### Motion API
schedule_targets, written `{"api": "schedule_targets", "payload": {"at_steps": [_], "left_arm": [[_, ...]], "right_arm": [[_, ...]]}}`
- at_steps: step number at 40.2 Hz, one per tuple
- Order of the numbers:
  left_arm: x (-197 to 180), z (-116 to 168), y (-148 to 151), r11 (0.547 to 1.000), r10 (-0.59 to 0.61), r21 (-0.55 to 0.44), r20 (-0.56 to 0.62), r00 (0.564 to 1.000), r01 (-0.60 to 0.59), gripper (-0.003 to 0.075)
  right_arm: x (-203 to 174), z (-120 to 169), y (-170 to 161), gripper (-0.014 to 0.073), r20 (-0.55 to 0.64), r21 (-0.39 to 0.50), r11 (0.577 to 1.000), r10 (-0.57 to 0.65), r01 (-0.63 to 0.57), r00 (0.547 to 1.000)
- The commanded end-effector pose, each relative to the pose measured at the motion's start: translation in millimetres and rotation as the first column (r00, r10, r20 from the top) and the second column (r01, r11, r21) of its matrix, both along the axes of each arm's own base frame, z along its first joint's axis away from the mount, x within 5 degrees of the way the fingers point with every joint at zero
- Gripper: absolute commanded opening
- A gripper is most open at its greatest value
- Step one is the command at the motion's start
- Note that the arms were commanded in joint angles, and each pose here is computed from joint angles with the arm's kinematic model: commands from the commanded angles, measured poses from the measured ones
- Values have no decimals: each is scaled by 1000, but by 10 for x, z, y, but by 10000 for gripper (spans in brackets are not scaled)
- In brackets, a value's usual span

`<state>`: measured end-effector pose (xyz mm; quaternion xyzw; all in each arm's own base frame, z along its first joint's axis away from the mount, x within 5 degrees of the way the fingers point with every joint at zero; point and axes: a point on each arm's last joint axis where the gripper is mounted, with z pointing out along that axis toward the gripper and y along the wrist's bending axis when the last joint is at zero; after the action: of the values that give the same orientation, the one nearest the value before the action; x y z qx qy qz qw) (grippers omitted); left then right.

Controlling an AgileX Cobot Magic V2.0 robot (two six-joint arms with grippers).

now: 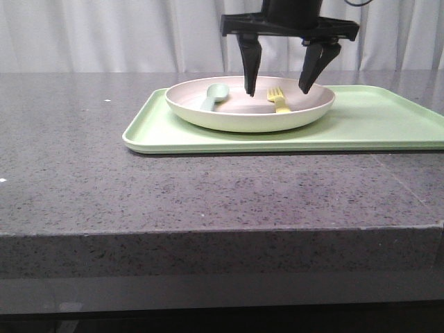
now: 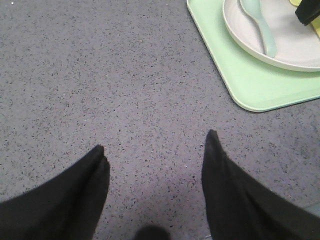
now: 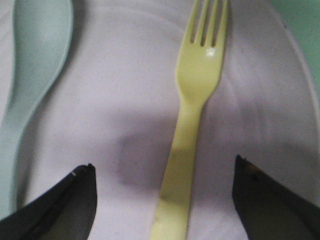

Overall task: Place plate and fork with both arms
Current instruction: 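Lower the right gripper and close it on the yellow fork handle, then lift the fork with the right gripper and carry it beside the plate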

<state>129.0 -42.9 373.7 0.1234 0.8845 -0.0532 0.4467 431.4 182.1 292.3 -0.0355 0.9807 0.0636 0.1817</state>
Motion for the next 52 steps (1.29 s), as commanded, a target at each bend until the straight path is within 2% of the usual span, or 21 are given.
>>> {"api": "schedule_targets", "payload": {"at_steps": [1, 6, 14, 17, 31, 42, 52], "left_arm": [[10, 136, -18, 999, -12, -35, 89, 996, 15, 398], [8, 136, -22, 999, -13, -41, 87, 996, 16, 398], [4, 133, -29, 999, -15, -50, 80, 997, 19, 398], [4, 133, -29, 999, -15, -50, 80, 997, 19, 398], [4, 133, -29, 999, -15, -50, 80, 997, 19, 398], [4, 133, -29, 999, -15, -50, 80, 997, 19, 398], [4, 133, -29, 999, -15, -50, 80, 997, 19, 398]], "right_arm": [[-78, 299, -69, 580, 33, 9, 1000, -5, 5, 999], [-30, 240, -53, 556, 25, 4, 1000, -6, 6, 1000], [23, 194, -46, 416, 23, -14, 1000, -8, 8, 1000], [30, 168, -50, 390, 15, -25, 1000, -9, 9, 1000], [33, 151, -55, 374, 9, -30, 999, -11, 11, 1000], [28, 149, -57, 146, 3, -32, 999, -11, 11, 1000], [29, 149, -58, 88, 3, -33, 999, -11, 12, 1000]]}}
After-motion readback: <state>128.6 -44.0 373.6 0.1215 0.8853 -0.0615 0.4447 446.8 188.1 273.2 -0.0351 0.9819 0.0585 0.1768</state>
